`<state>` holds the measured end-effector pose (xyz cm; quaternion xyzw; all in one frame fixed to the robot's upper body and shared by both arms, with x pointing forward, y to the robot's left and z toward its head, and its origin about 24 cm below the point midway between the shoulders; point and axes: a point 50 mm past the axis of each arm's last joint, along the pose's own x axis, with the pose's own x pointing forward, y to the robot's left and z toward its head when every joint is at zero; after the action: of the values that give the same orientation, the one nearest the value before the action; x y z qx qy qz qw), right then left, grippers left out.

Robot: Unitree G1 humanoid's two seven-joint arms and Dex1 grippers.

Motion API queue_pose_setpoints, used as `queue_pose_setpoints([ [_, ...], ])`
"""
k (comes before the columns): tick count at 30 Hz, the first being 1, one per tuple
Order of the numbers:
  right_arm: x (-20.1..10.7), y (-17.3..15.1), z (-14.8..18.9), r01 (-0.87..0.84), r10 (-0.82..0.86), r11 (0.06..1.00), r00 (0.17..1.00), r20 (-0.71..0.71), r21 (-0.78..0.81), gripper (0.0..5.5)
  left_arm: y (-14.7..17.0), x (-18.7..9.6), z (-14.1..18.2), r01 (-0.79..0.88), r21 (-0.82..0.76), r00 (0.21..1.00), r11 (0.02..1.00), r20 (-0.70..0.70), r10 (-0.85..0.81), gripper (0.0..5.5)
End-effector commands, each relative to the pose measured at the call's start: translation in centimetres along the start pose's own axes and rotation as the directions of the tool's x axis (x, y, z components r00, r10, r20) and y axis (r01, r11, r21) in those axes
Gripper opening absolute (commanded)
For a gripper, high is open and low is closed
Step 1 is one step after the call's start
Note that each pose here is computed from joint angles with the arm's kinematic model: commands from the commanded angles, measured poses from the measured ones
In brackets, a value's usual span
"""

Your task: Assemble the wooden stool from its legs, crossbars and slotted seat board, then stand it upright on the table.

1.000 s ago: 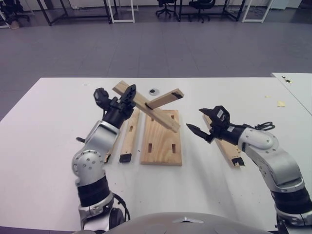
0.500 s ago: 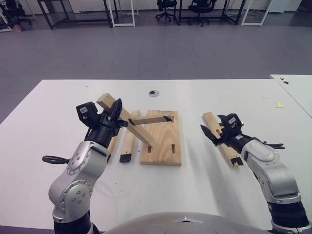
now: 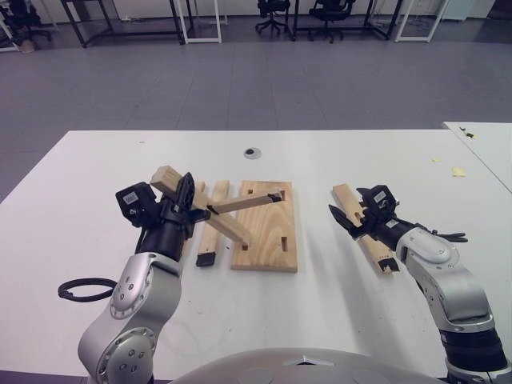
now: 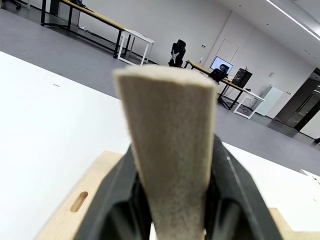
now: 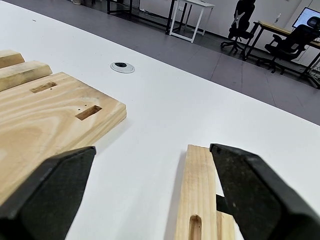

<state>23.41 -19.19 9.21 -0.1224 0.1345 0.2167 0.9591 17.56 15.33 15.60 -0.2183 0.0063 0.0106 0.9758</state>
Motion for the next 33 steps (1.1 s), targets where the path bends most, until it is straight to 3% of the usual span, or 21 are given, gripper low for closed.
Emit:
queue_pose_setpoints([
  [1, 0.1, 0.1, 0.0, 0.005, -0.005, 1.0, 1.0, -0.014, -0.003, 4.26, 0.4, -0.7, -0.9, -0.053, 0.078, 0.993, 0.996, -0.097, 0.06, 1.01],
  [5, 0.3, 0.4, 0.2, -0.004, 0.004, 1.0, 1.0, -0.014, -0.008, 4.26, 0.1, -1.0, -1.4, -0.052, 0.129, 0.99, 0.99, -0.124, 0.068, 1.01],
  [11, 0.8, 0.5, 0.9, -0.037, 0.037, 0.998, 0.999, -0.012, -0.049, 4.26, -3.4, -1.7, -3.8, 0.189, 0.273, 0.969, 0.943, -0.207, -0.135, 1.01],
  [19, 1.3, -0.3, 1.2, -0.06, 0.058, 0.995, 0.998, -0.026, -0.082, 4.26, -4.9, -1.6, -7.2, 0.219, 0.327, 0.963, 0.919, -0.221, -0.151, 1.01],
  [23, 1.8, 0.3, 0.0, -0.022, 0.021, 1.0, 0.999, -0.039, -0.004, 4.26, -6.2, -0.2, -4.2, 0.241, 0.273, 0.968, 0.931, 0.004, -0.252, 1.01],
  [24, 1.8, 0.0, 0.0, 0.006, -0.006, 1.0, 0.999, -0.036, 0.014, 4.26, -6.4, 0.0, -3.7, 0.26, 0.261, 0.96, 0.93, 0.034, -0.278, 1.37],
  [28, 1.9, -0.8, -0.6, 0.111, -0.109, 0.991, 0.994, -0.025, 0.073, 4.26, -6.6, 1.0, -1.1, 0.319, 0.211, 0.916, 0.924, 0.181, -0.358, 1.99],
  [33, 1.4, -2.2, -1.3, 0.244, -0.246, 0.954, 0.969, -0.007, 0.174, 4.26, -5.5, 1.8, 4.5, 0.377, 0.317, 0.788, 0.87, 0.385, -0.481, 2.84],
])
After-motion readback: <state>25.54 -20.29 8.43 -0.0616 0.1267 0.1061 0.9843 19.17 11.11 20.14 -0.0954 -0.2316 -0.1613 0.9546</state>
